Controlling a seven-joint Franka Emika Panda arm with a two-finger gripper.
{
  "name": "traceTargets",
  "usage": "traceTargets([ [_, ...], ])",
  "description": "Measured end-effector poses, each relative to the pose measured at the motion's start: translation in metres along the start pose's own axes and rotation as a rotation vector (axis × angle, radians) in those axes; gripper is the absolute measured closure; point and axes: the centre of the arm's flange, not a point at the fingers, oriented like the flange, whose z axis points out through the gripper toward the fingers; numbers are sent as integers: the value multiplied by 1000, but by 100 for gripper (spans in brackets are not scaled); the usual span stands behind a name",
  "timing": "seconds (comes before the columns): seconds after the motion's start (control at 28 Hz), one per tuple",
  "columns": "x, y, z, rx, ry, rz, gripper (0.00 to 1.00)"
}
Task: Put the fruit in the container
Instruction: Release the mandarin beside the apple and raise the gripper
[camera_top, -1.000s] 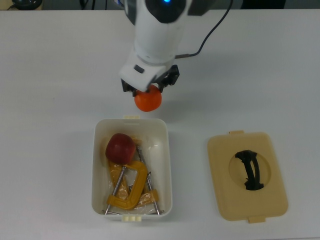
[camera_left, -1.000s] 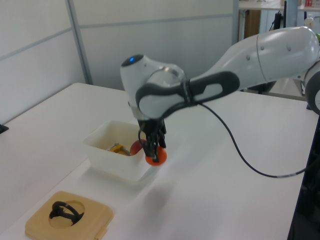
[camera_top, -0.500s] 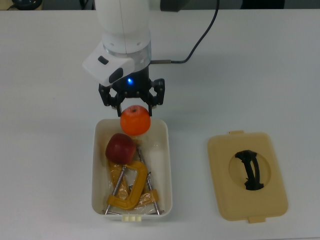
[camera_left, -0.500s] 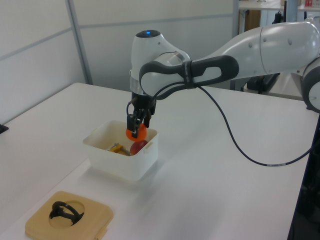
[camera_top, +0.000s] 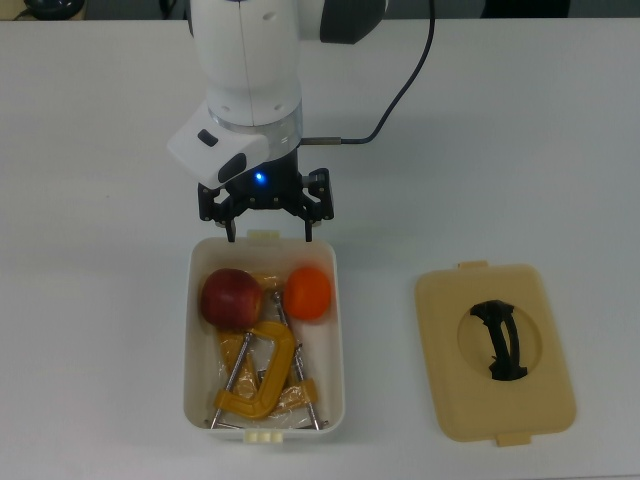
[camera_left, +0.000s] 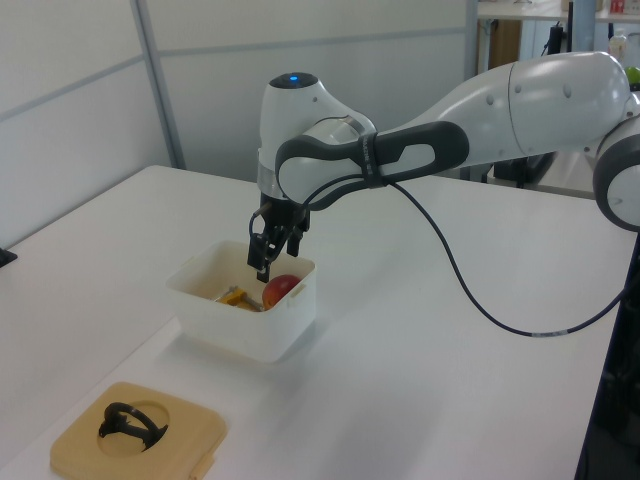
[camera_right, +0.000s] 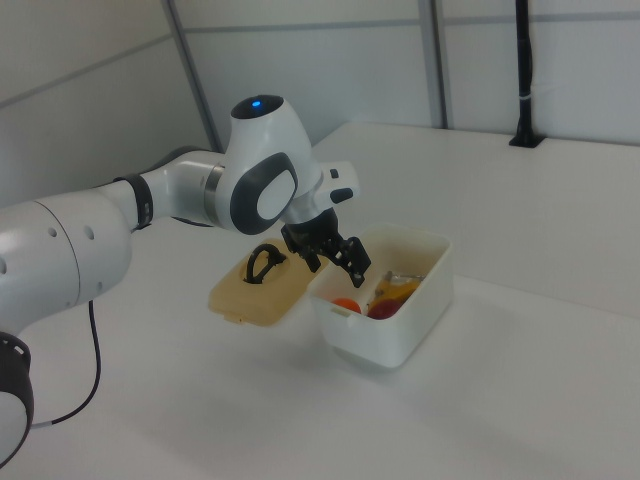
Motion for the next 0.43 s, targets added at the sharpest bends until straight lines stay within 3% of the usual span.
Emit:
traceTargets([
  [0.43,-12,46,-7,-67,-101,15,0],
])
